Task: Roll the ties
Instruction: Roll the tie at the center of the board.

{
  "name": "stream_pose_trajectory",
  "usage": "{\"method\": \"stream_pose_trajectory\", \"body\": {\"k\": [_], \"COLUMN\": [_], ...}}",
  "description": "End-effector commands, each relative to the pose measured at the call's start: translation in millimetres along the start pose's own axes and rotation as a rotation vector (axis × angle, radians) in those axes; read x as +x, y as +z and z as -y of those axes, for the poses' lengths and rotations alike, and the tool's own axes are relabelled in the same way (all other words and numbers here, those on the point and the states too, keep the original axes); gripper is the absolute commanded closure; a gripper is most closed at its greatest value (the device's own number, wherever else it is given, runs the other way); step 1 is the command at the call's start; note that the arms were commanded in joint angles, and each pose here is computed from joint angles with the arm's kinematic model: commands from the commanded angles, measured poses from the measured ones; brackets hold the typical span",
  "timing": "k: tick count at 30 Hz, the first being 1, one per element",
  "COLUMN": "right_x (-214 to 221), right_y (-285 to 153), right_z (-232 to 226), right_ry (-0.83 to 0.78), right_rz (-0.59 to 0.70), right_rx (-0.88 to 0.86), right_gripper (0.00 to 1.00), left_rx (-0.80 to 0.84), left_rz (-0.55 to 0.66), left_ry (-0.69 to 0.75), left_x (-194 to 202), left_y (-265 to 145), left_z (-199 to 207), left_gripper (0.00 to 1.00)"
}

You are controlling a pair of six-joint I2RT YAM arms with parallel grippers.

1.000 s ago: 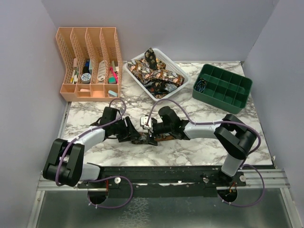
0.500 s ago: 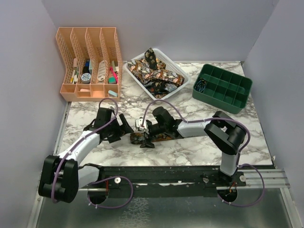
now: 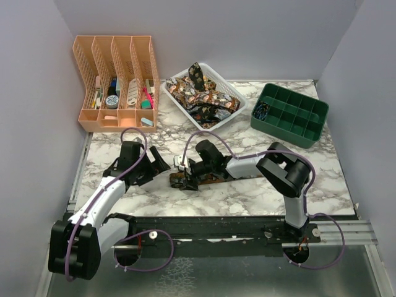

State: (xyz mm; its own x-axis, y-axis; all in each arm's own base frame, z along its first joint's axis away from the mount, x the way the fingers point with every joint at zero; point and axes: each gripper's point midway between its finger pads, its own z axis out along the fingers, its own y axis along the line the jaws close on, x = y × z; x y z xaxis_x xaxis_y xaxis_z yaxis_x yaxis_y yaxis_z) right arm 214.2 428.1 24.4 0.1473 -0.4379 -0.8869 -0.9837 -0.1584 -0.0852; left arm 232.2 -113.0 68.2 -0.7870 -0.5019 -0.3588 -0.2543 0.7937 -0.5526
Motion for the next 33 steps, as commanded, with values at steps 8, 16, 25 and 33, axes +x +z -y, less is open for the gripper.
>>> {"method": "stream_pose_trajectory", "body": {"k": [8,16,25,33], "right_x": [34.6,35.4,-18.1,-62.3], "right_y": [10.1,10.1,-8.8,-47.7], "right_z": [-17.5,-15.1,19.1,9.5], "right_ry": [-0.048,-0.046,-0.073,-0.056], "right_rz": [-0.067,-0.076,-0.013,0.144], "right_rx": [-0.096,-0.087,0.085,0.197], "right_gripper": [0.52,0.46,0.01,0.00], "left_rx": [0.051,0.056,0.067,0.052], "left_rz": [-0.014,-0.019,0.062,0.172], "left_ry": [-0.049,-0.061,-0.063,-0.087], "left_x": [13.3,18.3,5.6,-10.8], "left_y": [6.0,7.9,-0.4,-10.9], "left_z": [-2.6,-5.6,-1.8,-3.3], "left_gripper": [0.03,0.03,0.01,0.01]}}
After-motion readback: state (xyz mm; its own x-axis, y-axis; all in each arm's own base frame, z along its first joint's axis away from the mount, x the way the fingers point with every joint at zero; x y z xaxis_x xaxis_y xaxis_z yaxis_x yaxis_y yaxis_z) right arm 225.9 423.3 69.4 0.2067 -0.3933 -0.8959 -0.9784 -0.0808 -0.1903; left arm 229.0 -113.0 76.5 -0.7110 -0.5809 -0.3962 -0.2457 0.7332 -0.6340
